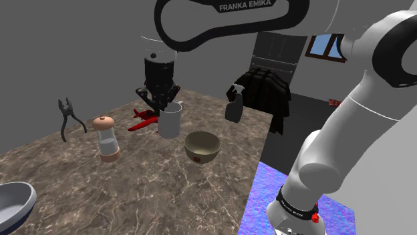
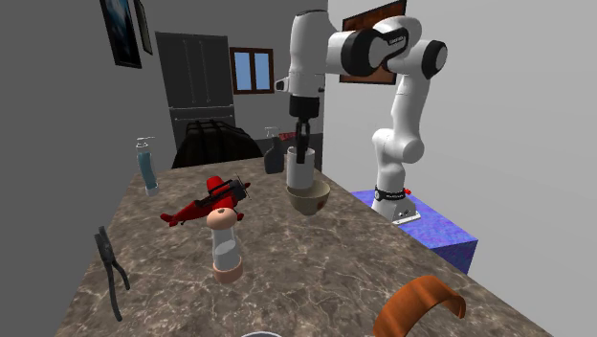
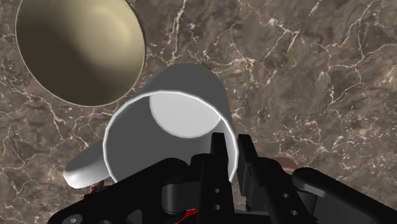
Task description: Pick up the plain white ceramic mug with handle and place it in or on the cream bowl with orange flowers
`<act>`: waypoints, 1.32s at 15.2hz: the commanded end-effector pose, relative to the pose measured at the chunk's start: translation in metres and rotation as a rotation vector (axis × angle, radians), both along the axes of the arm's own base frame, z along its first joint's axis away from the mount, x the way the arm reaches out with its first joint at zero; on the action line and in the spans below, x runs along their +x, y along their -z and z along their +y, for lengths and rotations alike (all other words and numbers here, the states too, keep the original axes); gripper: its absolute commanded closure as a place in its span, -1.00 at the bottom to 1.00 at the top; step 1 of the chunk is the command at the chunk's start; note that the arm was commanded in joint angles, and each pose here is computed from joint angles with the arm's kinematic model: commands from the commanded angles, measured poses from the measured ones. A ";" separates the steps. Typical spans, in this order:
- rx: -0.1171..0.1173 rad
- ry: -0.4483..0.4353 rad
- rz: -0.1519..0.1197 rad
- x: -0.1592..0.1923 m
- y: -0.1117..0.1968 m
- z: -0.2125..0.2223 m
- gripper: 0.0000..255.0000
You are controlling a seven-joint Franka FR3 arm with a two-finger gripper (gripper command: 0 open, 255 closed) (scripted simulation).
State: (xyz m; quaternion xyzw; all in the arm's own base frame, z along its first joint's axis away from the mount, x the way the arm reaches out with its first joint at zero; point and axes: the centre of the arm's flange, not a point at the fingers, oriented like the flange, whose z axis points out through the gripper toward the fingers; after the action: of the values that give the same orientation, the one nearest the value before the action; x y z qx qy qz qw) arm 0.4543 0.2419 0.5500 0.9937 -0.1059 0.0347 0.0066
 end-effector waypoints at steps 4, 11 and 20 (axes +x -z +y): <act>0.001 -0.001 0.000 -0.023 -0.018 -0.059 1.00; 0.001 -0.001 0.000 -0.054 -0.040 -0.144 1.00; 0.001 -0.001 0.000 -0.057 0.001 -0.150 1.00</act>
State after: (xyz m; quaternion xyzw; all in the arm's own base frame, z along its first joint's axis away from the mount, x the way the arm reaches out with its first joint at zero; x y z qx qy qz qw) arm 0.3983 0.0916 0.5546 0.9938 -0.1052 0.0343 0.0065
